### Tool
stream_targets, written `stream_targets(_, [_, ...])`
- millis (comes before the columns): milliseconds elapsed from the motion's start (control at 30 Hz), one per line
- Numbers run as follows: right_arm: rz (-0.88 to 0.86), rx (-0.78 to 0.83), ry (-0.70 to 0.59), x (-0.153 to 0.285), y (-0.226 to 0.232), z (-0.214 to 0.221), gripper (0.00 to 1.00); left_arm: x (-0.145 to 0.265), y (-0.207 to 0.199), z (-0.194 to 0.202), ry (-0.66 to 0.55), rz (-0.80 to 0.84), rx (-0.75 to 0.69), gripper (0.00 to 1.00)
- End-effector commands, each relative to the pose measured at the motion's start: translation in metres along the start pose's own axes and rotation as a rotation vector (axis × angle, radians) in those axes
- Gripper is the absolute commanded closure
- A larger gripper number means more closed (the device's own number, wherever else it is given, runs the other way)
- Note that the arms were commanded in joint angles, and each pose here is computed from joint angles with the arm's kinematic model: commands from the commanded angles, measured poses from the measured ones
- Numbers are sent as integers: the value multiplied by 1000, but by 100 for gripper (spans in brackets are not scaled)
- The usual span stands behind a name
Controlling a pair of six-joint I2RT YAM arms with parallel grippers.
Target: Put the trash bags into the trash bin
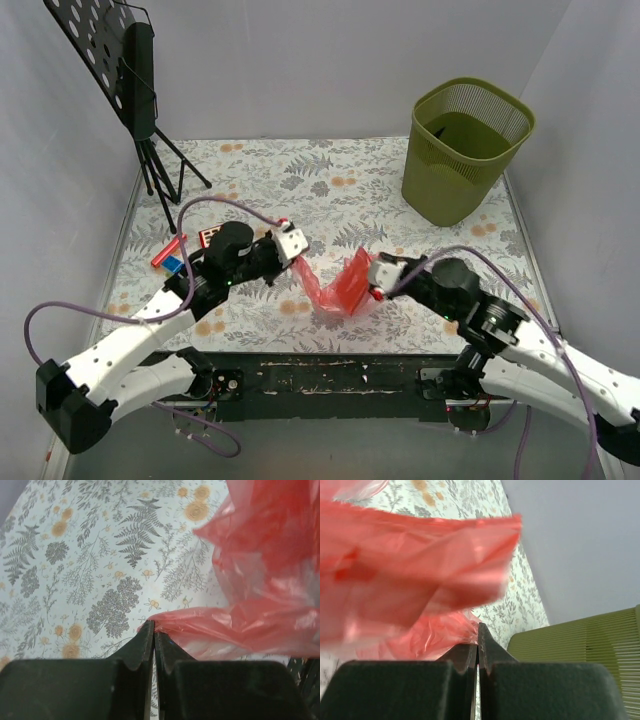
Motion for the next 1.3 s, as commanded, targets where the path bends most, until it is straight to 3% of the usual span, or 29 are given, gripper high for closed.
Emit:
stream_targets(0, [141, -278, 51, -47, -37, -21, 99, -19, 28, -5, 117, -108, 304, 100])
stream_targets(133, [-58, -601, 368, -93, -19, 28, 99, -38, 11, 50, 401, -19, 606, 100])
stream_targets(233, [-140, -712, 554, -111, -20, 47, 99, -33, -2, 74, 532, 40, 731, 100])
stream_targets(467, [-86, -746, 553, -141, -81, 54, 99, -43, 77, 53, 434, -190, 611, 100])
stream_targets(567, [-103, -731, 614, -149, -95, 74, 99, -51, 97, 65, 487, -215, 697, 100])
stream_targets(733, [-269, -763, 797, -144, -68, 106, 99, -59, 39, 86, 583, 52, 881, 100])
stream_targets(833, [-335, -831, 947, -124, -36, 127, 99, -56, 1, 84, 570, 205, 993, 100])
stream_targets(933, [-360, -845, 922, -108, -17, 121, 99, -48, -14, 54, 438, 357, 1017, 100])
stream_targets(1033, [-357, -841, 872, -98, -14, 104, 99, -44, 2, 24, 306, 358, 968, 100])
stream_targets(1133, [-235, -802, 760, -113, -50, 87, 99, -50, 45, 8, 207, 178, 835, 100])
stream_targets(1267, [69, -644, 553, -157, -159, 57, 99, -62, 143, -6, 145, -195, 617, 100])
Point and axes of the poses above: each gripper's point midway between its finger pads, its own x axis back along the fingers, its own y axis along the line the jaws close on, z = x × y, the point moved 2 cm from there along x, back along the fingers, and after that the axes turned 11 degrees about -x, right-handed, at the moved point
